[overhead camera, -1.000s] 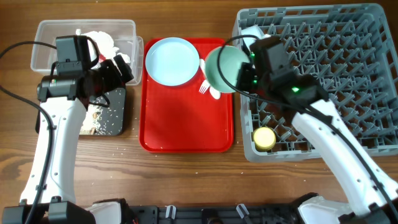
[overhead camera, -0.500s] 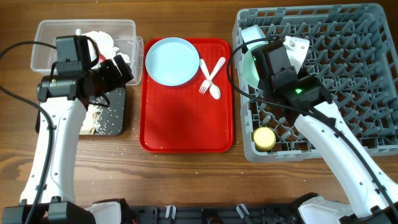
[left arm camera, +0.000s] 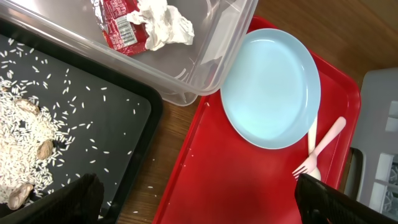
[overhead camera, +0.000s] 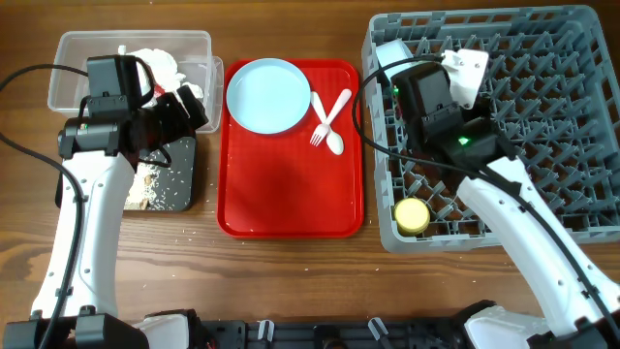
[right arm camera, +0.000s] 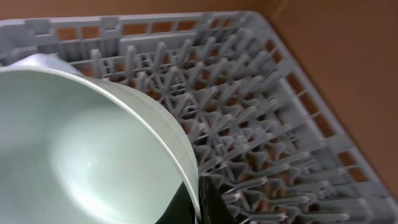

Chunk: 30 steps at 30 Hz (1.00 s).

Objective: Sort waste into correct bins and load items into the dishwasher rack
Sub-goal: 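Carry mint-green bowl into the dish rack and tilt it upright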

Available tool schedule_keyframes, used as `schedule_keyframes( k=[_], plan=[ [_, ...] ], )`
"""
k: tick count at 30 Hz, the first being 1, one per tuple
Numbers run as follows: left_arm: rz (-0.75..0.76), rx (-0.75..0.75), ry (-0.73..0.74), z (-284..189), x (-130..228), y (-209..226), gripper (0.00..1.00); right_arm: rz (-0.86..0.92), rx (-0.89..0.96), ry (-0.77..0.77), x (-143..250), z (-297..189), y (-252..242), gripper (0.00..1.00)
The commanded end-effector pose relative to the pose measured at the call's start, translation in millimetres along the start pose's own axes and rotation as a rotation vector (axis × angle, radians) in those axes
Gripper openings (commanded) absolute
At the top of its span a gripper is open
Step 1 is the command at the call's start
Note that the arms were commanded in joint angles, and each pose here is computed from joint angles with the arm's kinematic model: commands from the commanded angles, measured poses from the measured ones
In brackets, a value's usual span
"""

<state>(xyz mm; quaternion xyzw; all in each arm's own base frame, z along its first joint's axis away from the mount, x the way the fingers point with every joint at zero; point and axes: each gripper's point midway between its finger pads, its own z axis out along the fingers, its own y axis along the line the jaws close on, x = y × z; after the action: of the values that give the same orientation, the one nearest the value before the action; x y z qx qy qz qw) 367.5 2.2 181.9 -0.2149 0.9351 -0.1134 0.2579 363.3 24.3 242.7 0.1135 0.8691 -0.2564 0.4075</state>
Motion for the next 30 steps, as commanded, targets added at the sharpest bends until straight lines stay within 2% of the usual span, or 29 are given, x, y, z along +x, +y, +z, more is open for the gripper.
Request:
schedule_keyframes(
  k=[1, 5, 10, 15, 23, 30],
  plan=[
    [0.005, 0.007, -0.011, -2, -5, -1, 1.00, -0.089, 0.219, -0.062, -10, 14, -14, 0.04],
    [0.005, 0.007, -0.011, -2, -5, -1, 1.00, -0.315, 0.304, -0.039, -3, 36, 1, 0.04],
    [0.005, 0.007, -0.011, -2, -5, -1, 1.00, -0.601, 0.326, 0.023, 15, 52, 23, 0.04],
    [0.005, 0.007, -0.011, -2, -5, -1, 1.00, -0.650, 0.491, -0.032, 1, 37, 9, 0.04],
    [0.005, 0.007, -0.011, -2, -5, -1, 1.00, -0.743, 0.354, -0.017, 17, 32, 39, 0.04],
    [0.005, 0.007, -0.011, -2, -5, -1, 1.00, -0.784, 0.355, -0.009, 21, 28, 39, 0.04]
  ],
)
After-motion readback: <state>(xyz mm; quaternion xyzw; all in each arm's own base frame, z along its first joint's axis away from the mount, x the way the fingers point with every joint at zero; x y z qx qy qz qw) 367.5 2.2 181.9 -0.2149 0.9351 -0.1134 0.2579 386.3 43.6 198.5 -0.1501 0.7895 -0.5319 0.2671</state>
